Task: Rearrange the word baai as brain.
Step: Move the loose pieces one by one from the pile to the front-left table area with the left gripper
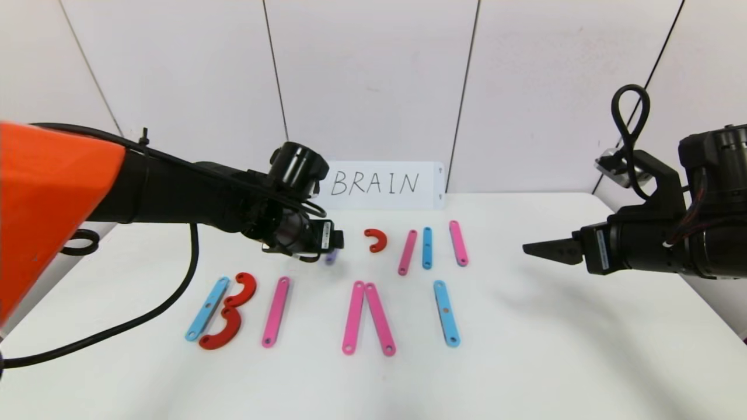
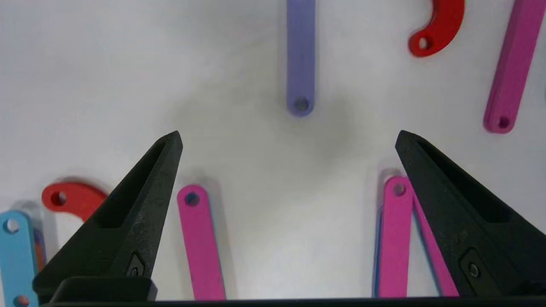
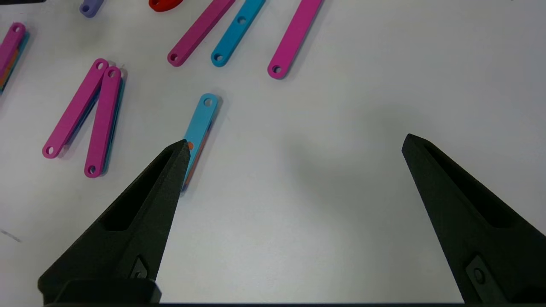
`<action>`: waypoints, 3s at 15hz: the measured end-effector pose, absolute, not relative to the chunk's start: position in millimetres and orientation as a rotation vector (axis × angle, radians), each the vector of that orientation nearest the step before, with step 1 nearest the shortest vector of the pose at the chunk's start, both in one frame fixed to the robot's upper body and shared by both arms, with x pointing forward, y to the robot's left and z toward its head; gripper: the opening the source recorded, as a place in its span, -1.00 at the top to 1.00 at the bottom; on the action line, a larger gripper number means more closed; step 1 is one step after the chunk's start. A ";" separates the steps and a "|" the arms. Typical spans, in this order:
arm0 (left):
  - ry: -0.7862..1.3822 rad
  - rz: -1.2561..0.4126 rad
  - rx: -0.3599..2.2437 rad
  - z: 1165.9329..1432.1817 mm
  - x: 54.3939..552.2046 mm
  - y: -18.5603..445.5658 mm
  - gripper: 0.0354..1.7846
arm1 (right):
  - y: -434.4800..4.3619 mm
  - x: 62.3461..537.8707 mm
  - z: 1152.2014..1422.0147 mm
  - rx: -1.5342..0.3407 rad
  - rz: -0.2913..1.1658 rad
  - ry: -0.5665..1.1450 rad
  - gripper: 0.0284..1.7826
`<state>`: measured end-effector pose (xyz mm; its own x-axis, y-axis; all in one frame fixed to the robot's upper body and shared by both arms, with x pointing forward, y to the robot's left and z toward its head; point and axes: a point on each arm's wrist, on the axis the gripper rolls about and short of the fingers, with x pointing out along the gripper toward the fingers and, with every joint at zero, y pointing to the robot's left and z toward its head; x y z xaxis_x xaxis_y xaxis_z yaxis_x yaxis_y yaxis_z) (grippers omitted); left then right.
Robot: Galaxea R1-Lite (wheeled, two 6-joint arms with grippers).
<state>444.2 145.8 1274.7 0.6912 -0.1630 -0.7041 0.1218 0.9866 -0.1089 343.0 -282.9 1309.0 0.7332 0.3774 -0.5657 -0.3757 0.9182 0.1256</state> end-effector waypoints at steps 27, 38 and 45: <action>0.612 -0.129 0.025 1204.1 503.6 37.4 -0.90 | -283.6 340.7 1310.3 -0.001 0.417 0.566 -0.95; 0.614 -0.128 0.030 1201.9 504.5 37.3 0.70 | -280.8 339.6 1308.6 -0.006 0.428 0.572 -0.95; 0.610 -0.127 0.025 1206.7 504.2 39.4 0.70 | -280.9 339.8 1308.1 -0.003 0.427 0.575 -0.95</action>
